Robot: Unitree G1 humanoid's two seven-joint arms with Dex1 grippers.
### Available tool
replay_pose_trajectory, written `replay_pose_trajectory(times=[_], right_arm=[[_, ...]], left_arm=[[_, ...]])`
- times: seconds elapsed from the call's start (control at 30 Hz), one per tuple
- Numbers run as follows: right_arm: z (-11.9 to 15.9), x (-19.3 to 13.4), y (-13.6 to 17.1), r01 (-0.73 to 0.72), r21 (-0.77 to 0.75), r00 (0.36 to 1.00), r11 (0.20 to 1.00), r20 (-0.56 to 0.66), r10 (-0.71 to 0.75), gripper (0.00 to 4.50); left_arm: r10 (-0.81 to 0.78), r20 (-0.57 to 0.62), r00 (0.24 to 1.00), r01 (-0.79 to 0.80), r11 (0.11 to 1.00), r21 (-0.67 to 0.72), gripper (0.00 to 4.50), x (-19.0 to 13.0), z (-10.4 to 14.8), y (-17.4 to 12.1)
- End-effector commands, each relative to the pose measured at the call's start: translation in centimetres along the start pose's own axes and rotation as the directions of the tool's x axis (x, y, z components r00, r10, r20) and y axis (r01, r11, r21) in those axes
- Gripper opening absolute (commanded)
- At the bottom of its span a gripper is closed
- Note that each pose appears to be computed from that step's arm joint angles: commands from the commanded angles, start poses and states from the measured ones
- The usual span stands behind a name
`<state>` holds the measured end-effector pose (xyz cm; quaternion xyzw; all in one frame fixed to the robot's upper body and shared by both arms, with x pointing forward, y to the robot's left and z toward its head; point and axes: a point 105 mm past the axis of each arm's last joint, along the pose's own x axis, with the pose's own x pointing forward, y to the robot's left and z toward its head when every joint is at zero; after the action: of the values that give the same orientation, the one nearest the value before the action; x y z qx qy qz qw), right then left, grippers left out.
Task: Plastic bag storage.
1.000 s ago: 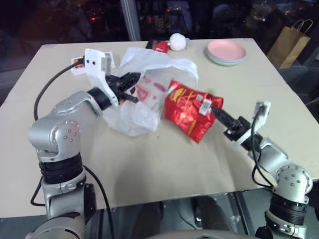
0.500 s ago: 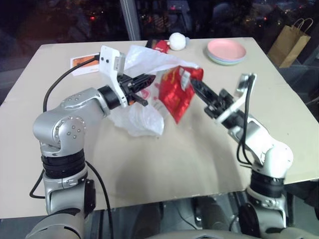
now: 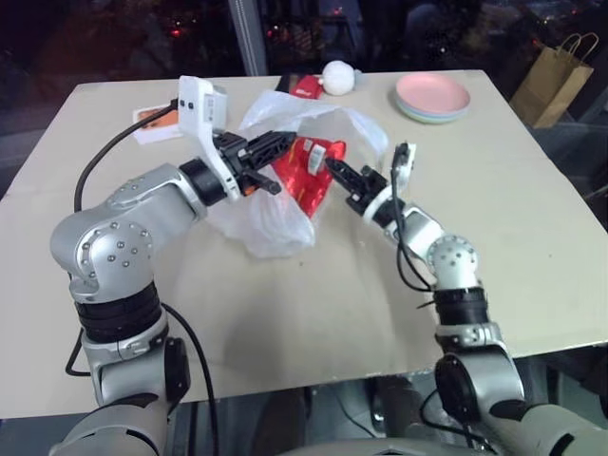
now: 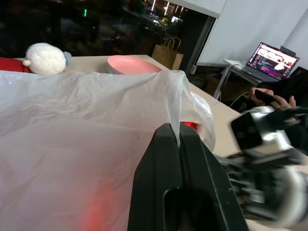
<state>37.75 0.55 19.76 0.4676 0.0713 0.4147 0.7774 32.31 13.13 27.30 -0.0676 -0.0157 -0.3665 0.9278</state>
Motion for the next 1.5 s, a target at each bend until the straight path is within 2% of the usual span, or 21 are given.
replay_pose_trajectory(times=[0.03,0.13,0.2,0.27,0.33,0.4,0.43,0.57,0.63,0.77,0.8,0.83,0.97,1.07,1.2,1.37,1.5], right_arm=[[-0.1,2.3,0.9,-0.050,-0.039,0.999,0.998,0.006,0.050,0.08],[-1.5,4.3,0.8,-0.027,-0.114,0.999,0.993,-0.043,0.022,0.08],[-3.8,5.9,-0.3,0.024,-0.338,0.987,0.941,-0.144,-0.077,0.08],[-4.5,6.2,-1.5,0.049,-0.479,0.975,0.876,-0.166,-0.146,0.08],[-4.0,6.1,-2.2,0.056,-0.513,0.977,0.856,-0.147,-0.152,0.60],[-3.4,5.9,-2.4,0.049,-0.574,0.979,0.818,-0.134,-0.153,1.33],[-2.9,5.7,-2.5,0.047,-0.622,0.980,0.782,-0.122,-0.156,1.93],[-0.9,3.8,-1.8,0.005,-0.810,0.986,0.587,-0.093,-0.137,3.66],[-0.5,1.9,-1.1,-0.030,-0.861,0.988,0.507,-0.104,-0.117,3.66],[-0.1,-1.7,0.3,-0.059,-0.891,0.986,0.451,-0.123,-0.114,3.66],[-0.2,-2.3,0.5,-0.064,-0.898,0.984,0.436,-0.130,-0.123,4.18],[-0.1,-2.8,0.6,-0.061,-0.911,0.982,0.407,-0.127,-0.138,4.45],[1.2,-3.8,0.6,0.022,-0.948,0.977,0.316,-0.047,-0.210,4.45],[3.6,-2.9,-1.3,0.102,-0.963,0.958,0.250,0.027,-0.287,4.45],[4.6,-0.5,-3.7,0.100,-0.962,0.945,0.253,0.012,-0.326,4.45],[5.8,1.1,-5.4,0.085,-0.975,0.938,0.205,0.008,-0.346,4.45],[6.0,1.4,-5.3,0.053,-0.973,0.948,0.224,-0.021,-0.316,2.70]], left_arm=[[-0.015,0.031,0.999,0.014,0.999,0.031,0.00,-0.6,0.8,-1.0],[-0.016,0.018,1.000,0.015,0.999,0.034,0.00,-0.7,0.4,-1.1],[-0.007,-0.001,1.000,0.007,0.999,0.050,0.00,-0.7,-0.1,-1.2],[-0.002,-0.012,1.000,0.003,0.998,0.062,0.00,-0.7,-0.5,-1.2],[0.002,-0.012,1.000,-0.001,0.998,0.069,0.00,-0.7,-0.9,-1.3],[0.013,-0.015,1.000,-0.012,0.997,0.075,0.00,-0.7,-1.3,-1.1],[0.025,-0.011,1.000,-0.024,0.997,0.076,0.00,-0.7,-1.5,-0.9],[0.065,0.000,0.998,-0.065,0.996,0.068,0.00,-0.8,-1.8,0.2],[0.077,-0.001,0.997,-0.077,0.995,0.068,0.00,-0.9,-2.0,0.7],[0.070,-0.010,0.997,-0.069,0.995,0.072,0.00,-0.8,-2.3,1.2],[0.066,-0.012,0.998,-0.065,0.995,0.074,0.00,-0.8,-2.3,1.2],[0.060,-0.013,0.998,-0.059,0.995,0.074,0.00,-0.7,-2.4,1.2],[0.039,-0.018,0.999,-0.038,0.996,0.084,0.00,-0.6,-2.3,1.2],[0.007,-0.017,1.000,-0.006,0.995,0.095,0.00,-1.0,-2.0,1.0],[-0.004,-0.037,0.999,0.009,0.993,0.118,0.00,-1.5,-2.1,1.0],[-0.014,-0.062,0.998,0.024,0.988,0.150,0.00,-2.4,-2.2,0.6],[-0.005,-0.061,0.998,0.015,0.987,0.161,0.00,-2.7,-2.1,0.6]])
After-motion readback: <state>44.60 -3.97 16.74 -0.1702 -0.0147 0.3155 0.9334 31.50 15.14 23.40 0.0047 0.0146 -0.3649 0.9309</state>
